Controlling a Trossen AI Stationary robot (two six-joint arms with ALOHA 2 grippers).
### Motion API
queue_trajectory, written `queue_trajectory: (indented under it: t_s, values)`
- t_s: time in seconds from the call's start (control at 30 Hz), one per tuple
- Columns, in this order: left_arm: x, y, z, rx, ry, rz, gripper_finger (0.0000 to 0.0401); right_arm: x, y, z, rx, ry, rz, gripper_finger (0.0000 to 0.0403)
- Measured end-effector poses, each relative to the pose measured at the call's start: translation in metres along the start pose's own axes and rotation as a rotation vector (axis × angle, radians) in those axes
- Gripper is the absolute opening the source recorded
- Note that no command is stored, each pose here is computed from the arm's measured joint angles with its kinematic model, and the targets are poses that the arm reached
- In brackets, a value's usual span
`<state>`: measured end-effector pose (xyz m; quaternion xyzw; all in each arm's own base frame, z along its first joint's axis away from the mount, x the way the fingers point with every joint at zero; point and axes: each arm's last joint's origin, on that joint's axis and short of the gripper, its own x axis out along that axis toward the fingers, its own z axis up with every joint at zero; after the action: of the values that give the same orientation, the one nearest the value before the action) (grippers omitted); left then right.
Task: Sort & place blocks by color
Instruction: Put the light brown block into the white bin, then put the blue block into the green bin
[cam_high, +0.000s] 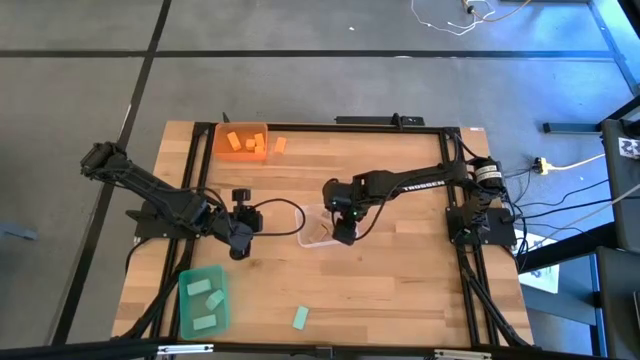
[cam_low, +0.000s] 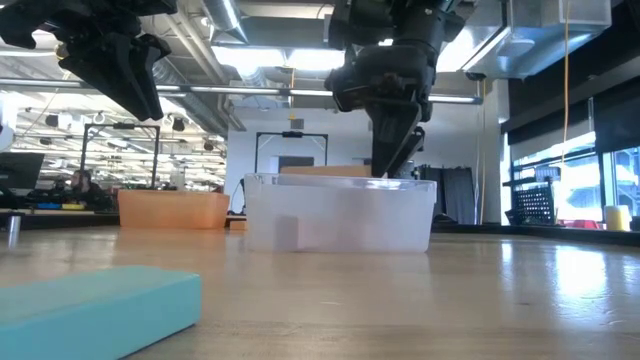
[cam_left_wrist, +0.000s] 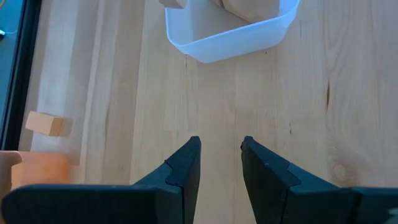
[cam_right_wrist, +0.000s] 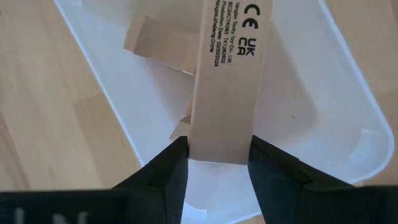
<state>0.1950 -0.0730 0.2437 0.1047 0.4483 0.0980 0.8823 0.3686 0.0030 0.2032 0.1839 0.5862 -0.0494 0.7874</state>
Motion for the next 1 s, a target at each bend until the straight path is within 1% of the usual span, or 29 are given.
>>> queue_trajectory:
  t_s: [0.13,0.23,0.3,0.47,0.57,0.67,0.77,0.87,1.0]
  values:
    - [0.000,0.000,0.000,0.000,0.000,0.000,0.0106,0.000,0.001,0.000,-0.024,0.009,0.025,0.0138]
    - [0.000,0.000,0.000,0.000,0.000,0.000,0.0106,0.000,0.001,0.000,-0.024,0.009,0.027,0.0136]
    - [0.000,0.000,0.000,0.000,0.000,0.000,0.0106,0.000,0.001,0.000,-0.027,0.006,0.028,0.0147]
    - [0.000,0.000,0.000,0.000,0.001,0.000,0.0106,0.000,0.002,0.003,-0.054,-0.026,0.041,0.0189]
    - [0.000,0.000,-0.001,0.002,0.005,0.001,0.0106,0.000,0.003,0.004,-0.056,-0.034,0.045,0.0204]
    - [0.000,0.000,-0.001,0.005,0.009,0.002,0.0106,-0.001,0.003,0.004,-0.054,-0.029,0.053,0.0207]
    - [0.000,0.000,-0.001,0.005,0.009,0.002,0.0106,-0.006,0.006,0.008,-0.067,-0.031,0.104,0.0208]
    - [0.000,0.000,-0.001,-0.001,0.009,0.002,0.0106,-0.016,0.011,0.014,-0.110,-0.044,0.137,0.0208]
    - [0.000,0.000,-0.001,-0.043,0.009,0.003,0.0106,-0.032,0.016,0.022,-0.148,-0.068,0.143,0.0209]
